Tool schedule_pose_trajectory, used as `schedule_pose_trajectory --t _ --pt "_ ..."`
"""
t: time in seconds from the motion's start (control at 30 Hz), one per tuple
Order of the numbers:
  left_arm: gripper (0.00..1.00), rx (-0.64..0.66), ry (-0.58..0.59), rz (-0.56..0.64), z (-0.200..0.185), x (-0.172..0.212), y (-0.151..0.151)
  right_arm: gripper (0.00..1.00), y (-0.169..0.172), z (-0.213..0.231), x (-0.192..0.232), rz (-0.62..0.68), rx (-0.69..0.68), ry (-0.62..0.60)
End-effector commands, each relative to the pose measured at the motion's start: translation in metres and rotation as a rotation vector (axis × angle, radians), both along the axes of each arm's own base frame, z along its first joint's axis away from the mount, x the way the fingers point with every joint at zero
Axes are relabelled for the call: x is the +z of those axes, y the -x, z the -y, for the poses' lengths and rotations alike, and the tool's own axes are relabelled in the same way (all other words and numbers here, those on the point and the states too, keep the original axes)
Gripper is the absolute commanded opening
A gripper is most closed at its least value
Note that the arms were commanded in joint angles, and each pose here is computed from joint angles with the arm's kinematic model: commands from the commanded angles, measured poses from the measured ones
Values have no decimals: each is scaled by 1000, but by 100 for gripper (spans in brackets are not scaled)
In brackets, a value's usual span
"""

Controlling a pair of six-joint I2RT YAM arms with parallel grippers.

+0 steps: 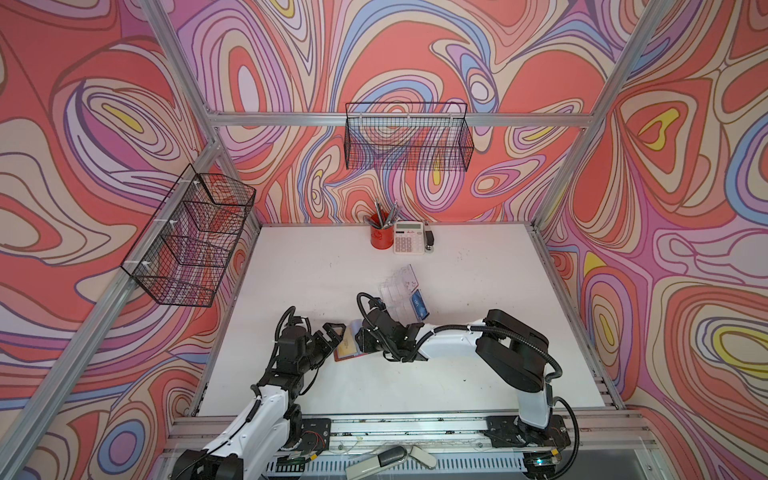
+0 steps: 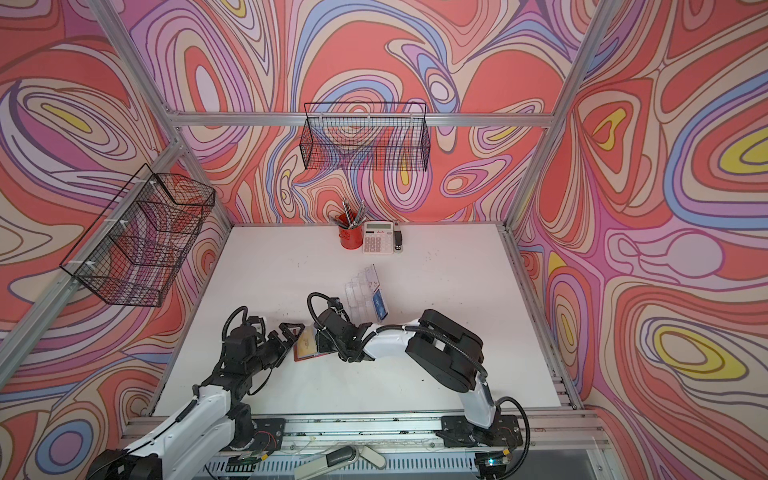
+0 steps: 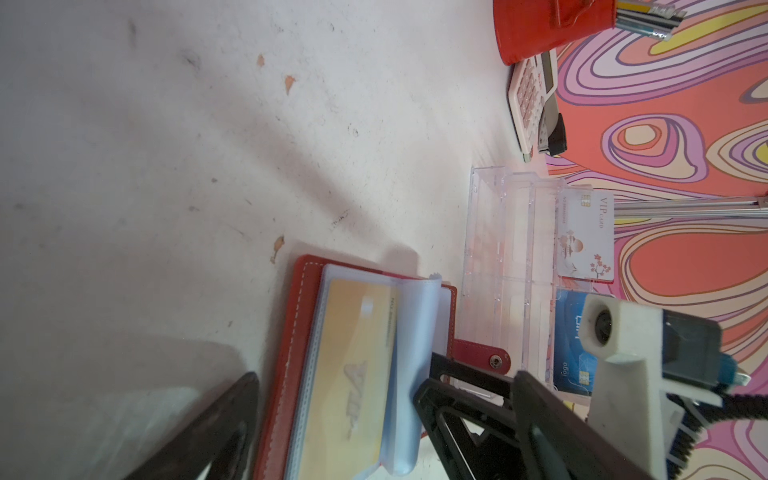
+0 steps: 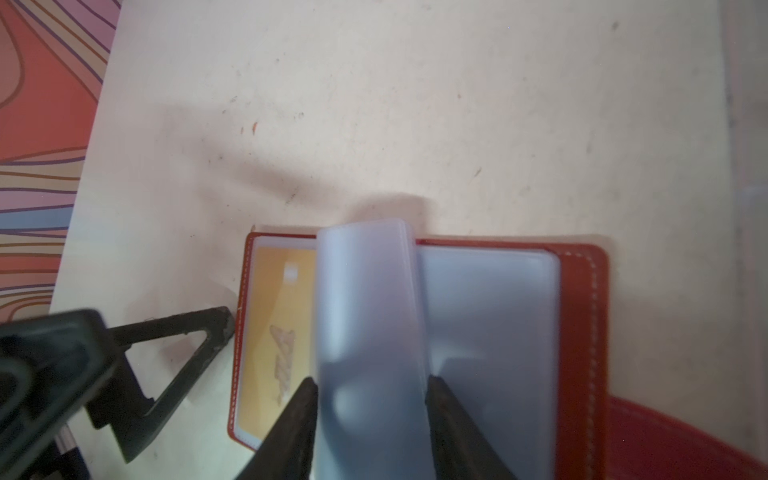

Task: Put the credit cards into the card holder

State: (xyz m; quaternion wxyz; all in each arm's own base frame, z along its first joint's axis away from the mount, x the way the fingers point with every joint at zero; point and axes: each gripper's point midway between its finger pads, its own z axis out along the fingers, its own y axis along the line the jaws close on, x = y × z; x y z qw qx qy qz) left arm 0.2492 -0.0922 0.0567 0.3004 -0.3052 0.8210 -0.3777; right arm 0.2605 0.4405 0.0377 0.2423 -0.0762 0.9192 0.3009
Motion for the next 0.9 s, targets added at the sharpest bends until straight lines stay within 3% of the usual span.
schedule_pose_trajectory --t 0.0,0.43,0.87 --pt "96 2 3 10 0 2 -1 46 5 -4 -21 -89 21 -20" --pt "96 13 -13 8 -3 1 0 50 -28 2 -16 -69 18 -49" --pt "96 10 -12 7 -3 0 -1 47 -17 -7 31 -33 81 -199"
